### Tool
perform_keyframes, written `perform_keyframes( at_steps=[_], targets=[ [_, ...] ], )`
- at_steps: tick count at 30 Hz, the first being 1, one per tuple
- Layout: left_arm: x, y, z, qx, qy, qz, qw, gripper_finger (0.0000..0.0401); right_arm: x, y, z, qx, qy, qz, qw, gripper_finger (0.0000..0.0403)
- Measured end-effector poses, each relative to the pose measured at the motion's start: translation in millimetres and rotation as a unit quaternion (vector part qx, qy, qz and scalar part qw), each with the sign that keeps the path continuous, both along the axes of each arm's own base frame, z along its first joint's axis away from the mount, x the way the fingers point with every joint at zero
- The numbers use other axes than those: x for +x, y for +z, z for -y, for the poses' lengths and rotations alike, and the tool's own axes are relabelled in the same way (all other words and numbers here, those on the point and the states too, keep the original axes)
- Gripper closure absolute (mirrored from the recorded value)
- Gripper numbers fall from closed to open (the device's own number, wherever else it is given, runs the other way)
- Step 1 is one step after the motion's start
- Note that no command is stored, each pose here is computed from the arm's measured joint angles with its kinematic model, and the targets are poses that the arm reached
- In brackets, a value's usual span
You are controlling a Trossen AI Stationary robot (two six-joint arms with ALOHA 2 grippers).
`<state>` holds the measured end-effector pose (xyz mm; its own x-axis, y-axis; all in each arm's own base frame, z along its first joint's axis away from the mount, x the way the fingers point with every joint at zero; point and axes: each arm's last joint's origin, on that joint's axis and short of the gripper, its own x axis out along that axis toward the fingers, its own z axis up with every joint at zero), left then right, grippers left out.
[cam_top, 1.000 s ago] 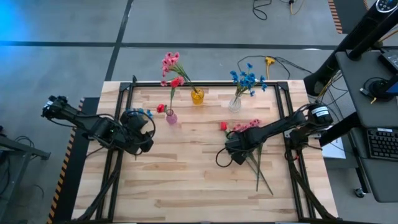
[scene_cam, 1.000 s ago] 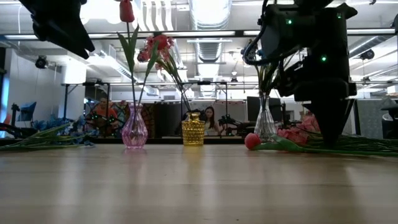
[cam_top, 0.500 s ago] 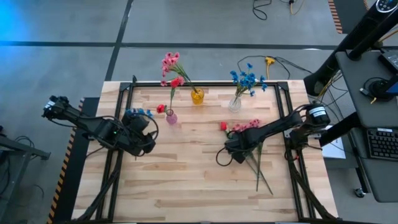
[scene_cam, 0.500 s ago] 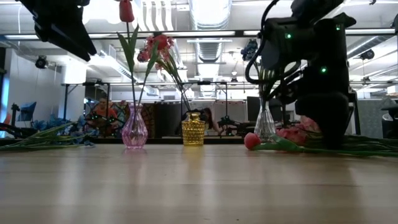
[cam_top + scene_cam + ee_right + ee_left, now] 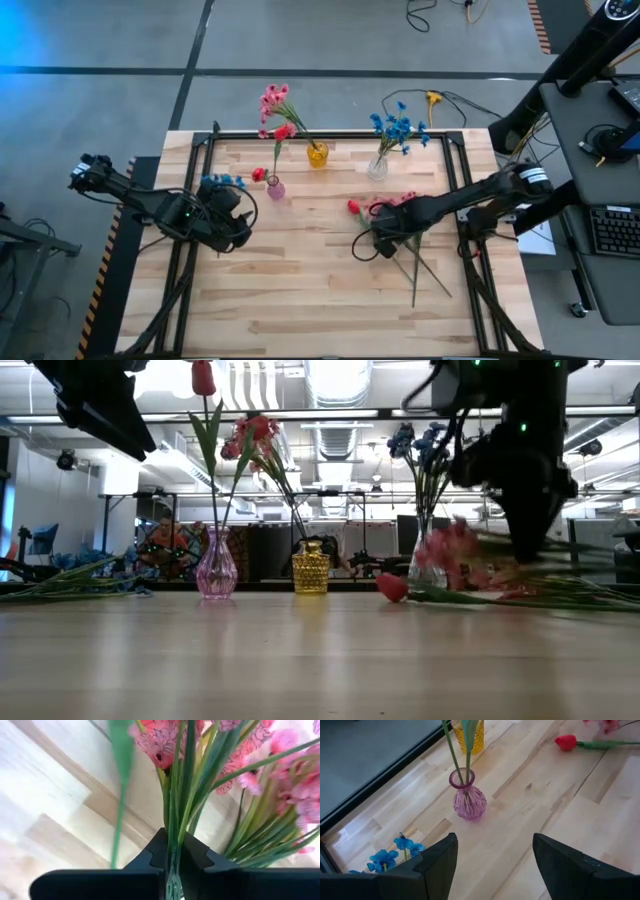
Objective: Sort flowers into vase by color
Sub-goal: Put the left pink flowers into the yellow vase
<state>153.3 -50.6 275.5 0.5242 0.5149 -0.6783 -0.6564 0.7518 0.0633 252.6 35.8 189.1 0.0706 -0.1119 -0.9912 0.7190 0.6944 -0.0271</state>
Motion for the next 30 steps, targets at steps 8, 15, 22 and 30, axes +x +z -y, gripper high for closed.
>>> perform_keyframes(
  at_steps=[8,15,22,30],
  targets=[
    [0,1,-1,0.015,0.006,0.007,1.000,0.0161,-7,46,2,-0.018,0.009,0.156,0.988,0.0383],
    [1,1,-1,0.023,0.008,0.013,1.000,0.0161,12,87,1,-0.067,0.099,0.367,0.923,0.0384],
    [1,2,-2,0.045,0.016,0.024,0.999,0.0161,33,112,3,-0.146,0.183,0.493,0.838,0.0385],
    [1,3,-3,0.067,0.018,0.028,0.997,0.0161,49,132,23,-0.254,0.216,0.566,0.754,0.0385]
  ],
)
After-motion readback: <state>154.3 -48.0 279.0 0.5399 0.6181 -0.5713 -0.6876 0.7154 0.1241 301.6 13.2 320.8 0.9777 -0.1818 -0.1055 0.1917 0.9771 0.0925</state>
